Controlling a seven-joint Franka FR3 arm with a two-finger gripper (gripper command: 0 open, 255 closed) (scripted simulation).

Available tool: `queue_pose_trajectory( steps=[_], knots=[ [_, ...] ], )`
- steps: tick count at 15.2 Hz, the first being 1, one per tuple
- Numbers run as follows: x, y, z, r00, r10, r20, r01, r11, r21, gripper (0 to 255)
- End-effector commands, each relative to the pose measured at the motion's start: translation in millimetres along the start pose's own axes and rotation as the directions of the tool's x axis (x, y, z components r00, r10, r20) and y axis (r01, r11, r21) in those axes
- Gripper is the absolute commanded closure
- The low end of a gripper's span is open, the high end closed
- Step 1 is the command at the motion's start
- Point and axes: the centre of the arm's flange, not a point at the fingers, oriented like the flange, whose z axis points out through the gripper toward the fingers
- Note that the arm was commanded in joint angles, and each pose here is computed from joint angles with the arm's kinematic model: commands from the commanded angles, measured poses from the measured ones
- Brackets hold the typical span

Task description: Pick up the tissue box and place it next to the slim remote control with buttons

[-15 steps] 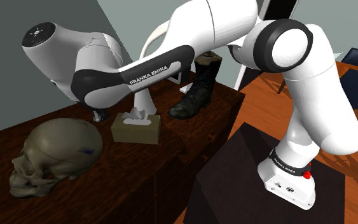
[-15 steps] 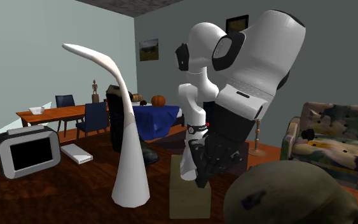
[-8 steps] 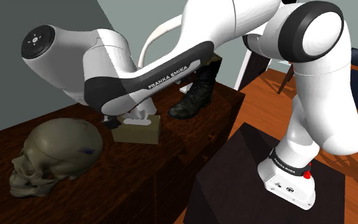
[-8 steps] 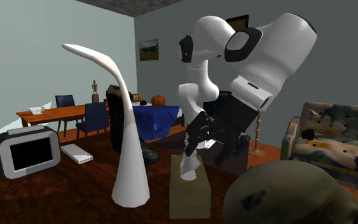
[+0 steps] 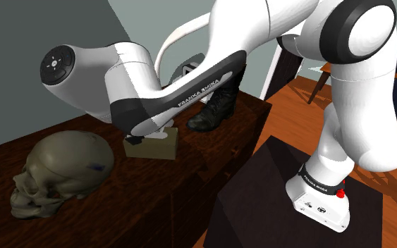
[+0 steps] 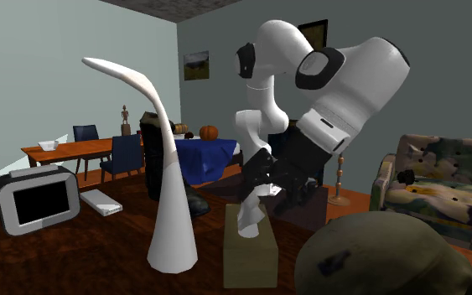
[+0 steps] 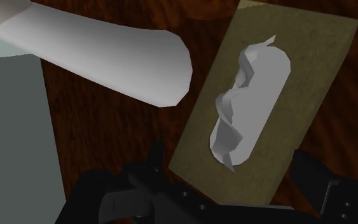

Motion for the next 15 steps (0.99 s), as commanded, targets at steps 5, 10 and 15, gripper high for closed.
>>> queue_pose_trajectory(
  steps=[5,10,15],
  knots=[
    [-1.1,0.8,13.1,1.000,0.000,0.000,0.000,1.000,0.000,0],
    [-1.1,0.8,13.1,1.000,0.000,0.000,0.000,1.000,0.000,255],
    [-1.1,0.9,13.3,1.000,0.000,0.000,0.000,1.000,0.000,255]
  ],
)
